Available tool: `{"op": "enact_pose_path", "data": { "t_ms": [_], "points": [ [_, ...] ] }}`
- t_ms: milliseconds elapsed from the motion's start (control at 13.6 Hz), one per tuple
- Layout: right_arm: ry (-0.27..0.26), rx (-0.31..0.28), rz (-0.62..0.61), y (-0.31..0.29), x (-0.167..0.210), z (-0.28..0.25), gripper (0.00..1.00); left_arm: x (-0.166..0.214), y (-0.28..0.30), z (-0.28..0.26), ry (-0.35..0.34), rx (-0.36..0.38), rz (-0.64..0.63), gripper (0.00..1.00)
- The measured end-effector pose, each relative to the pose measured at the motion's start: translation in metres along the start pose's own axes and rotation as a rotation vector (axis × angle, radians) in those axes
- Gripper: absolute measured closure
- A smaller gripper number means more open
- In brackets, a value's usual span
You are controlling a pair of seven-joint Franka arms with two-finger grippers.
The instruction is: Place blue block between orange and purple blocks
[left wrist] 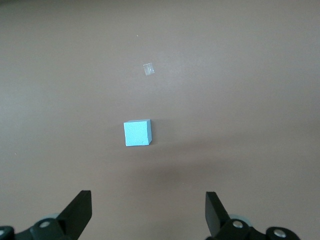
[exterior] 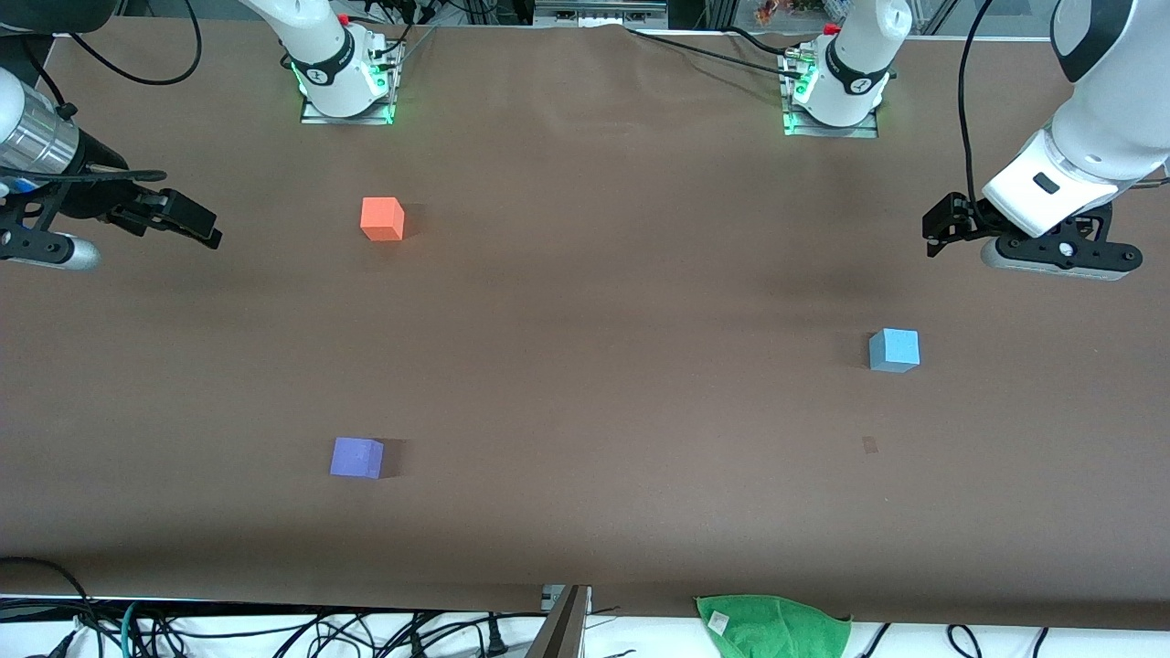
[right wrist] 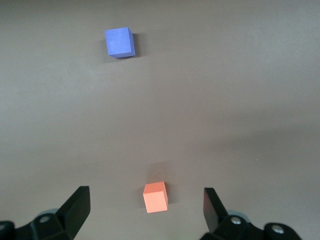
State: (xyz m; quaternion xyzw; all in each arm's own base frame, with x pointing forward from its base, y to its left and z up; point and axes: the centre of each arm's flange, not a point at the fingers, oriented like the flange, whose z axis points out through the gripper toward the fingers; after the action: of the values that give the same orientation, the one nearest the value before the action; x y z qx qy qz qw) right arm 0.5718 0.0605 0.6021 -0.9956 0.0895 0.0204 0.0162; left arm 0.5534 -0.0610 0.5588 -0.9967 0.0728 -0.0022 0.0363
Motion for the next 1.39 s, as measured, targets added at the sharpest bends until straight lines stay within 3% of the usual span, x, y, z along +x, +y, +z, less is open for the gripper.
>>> {"op": "enact_pose_path", "data": {
  "t_ms": [880,1393],
  "points": [
    [0.000,0.000,0.000,0.000,0.000,0.000,0.00,0.003,-0.002,0.007,-0.015,-0.009,-0.013,0.00],
    [0.000,0.000,-0.001,-0.001,0.000,0.000,0.00,-0.003,-0.007,0.012,-0.061,-0.017,-0.025,0.00]
  ]
}}
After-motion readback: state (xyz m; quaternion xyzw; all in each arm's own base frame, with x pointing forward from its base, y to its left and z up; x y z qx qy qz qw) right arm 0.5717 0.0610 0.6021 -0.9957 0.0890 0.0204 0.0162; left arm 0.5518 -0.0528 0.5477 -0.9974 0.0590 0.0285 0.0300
